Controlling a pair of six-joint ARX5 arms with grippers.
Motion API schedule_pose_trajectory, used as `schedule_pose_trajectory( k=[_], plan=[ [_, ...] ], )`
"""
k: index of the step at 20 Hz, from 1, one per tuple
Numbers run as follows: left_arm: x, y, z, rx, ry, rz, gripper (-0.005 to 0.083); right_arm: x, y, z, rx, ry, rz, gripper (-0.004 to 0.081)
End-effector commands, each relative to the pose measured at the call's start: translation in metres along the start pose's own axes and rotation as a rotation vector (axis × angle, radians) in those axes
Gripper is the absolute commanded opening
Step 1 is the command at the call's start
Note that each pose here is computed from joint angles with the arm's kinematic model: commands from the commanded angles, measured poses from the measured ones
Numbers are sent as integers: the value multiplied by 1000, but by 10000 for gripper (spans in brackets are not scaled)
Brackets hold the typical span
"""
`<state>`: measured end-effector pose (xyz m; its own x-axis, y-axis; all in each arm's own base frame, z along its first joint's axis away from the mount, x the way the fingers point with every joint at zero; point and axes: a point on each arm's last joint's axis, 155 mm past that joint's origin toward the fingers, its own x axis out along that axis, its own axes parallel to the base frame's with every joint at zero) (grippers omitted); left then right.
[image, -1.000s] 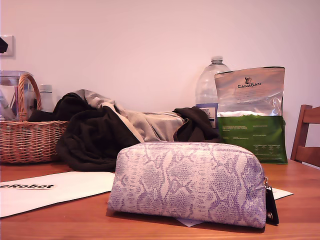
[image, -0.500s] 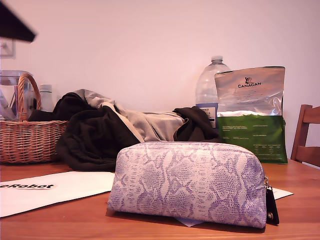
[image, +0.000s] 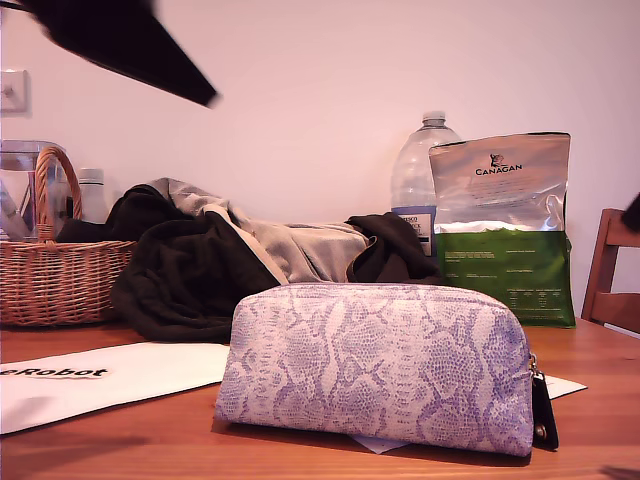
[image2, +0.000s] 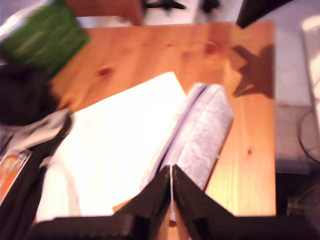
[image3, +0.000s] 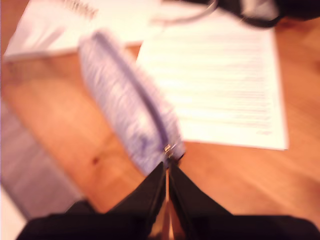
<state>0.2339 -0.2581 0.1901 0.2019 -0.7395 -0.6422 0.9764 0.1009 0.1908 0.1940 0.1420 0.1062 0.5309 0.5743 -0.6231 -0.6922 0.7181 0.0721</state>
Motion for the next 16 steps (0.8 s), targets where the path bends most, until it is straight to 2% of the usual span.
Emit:
schedule_pose_trajectory(
  k=[1, 3, 5, 8, 12, 16],
  plan=[
    [15, -5, -4, 32, 33, -62, -8, -1, 2, 9, -18, -4, 9, -13],
    [30, -8, -4, 50, 62, -120, 16, 2, 1, 9, -18, 11, 12, -13],
    [45, -11, -1, 53, 80, -165, 86, 3, 1, 9, -36, 17, 12, -13],
    [68, -9, 10, 80, 96, -194, 279, 3, 0, 9, -36, 19, 9, -13],
    [100, 0, 8, 97, 187, -171, 456, 3, 0, 9, -35, 20, 9, -13],
    [120, -6, -5, 50, 237, -216, 472, 3, 0, 9, -35, 19, 10, -13]
  ],
)
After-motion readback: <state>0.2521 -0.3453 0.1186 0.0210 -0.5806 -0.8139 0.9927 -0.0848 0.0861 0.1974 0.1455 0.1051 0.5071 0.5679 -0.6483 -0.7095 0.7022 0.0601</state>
